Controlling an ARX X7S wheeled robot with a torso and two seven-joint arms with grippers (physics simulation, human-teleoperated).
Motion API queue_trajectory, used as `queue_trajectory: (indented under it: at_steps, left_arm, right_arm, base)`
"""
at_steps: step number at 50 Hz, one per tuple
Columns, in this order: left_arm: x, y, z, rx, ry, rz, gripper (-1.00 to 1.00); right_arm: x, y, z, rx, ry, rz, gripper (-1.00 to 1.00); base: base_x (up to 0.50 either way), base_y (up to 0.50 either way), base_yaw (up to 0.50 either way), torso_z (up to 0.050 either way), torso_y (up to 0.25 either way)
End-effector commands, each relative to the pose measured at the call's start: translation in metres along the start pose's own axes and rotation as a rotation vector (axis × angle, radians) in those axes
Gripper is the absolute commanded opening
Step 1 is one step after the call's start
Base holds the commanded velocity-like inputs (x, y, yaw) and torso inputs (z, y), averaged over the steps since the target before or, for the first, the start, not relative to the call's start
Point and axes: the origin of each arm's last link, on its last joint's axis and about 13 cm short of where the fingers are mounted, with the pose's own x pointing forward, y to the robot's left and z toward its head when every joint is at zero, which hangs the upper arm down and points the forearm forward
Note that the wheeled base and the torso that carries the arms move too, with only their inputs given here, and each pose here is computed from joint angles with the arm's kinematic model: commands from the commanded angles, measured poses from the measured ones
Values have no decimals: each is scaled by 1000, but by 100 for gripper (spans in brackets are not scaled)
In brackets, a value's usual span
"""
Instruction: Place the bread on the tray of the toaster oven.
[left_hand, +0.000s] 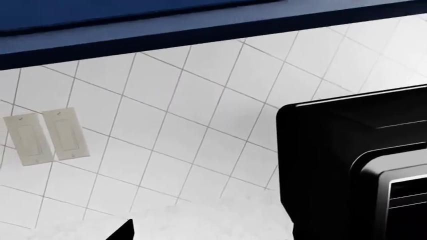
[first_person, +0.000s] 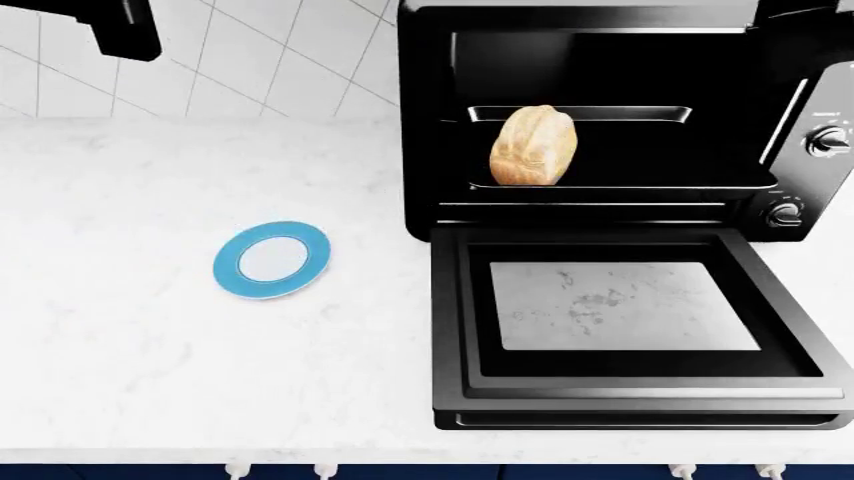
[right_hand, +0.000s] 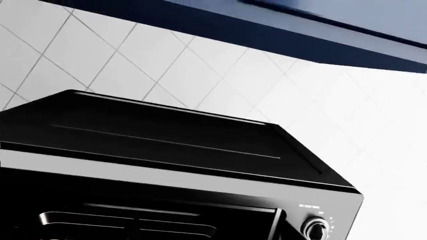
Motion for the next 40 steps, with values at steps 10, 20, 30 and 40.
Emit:
queue_trajectory:
  at_steps: [10, 20, 30, 40]
  left_arm:
    - [12, -2, 16, 17, -23, -8, 100]
    - [14, -3, 18, 26, -29, -9, 100]
    - [9, -2, 26, 31, -52, -2, 100]
    - [9, 1, 28, 27, -61, 8, 100]
  right_arm:
    - [26, 1, 34, -26, -47, 16, 100]
    - [24, -10, 53, -33, -80, 6, 100]
    - [26, -13, 67, -38, -117, 13, 100]
    - [34, -8, 66, -42, -113, 23, 100]
  base:
    - [0, 0, 0, 0, 0]
    - [0, 0, 0, 0, 0]
    - [0, 0, 0, 0, 0]
    - [0, 0, 0, 0, 0]
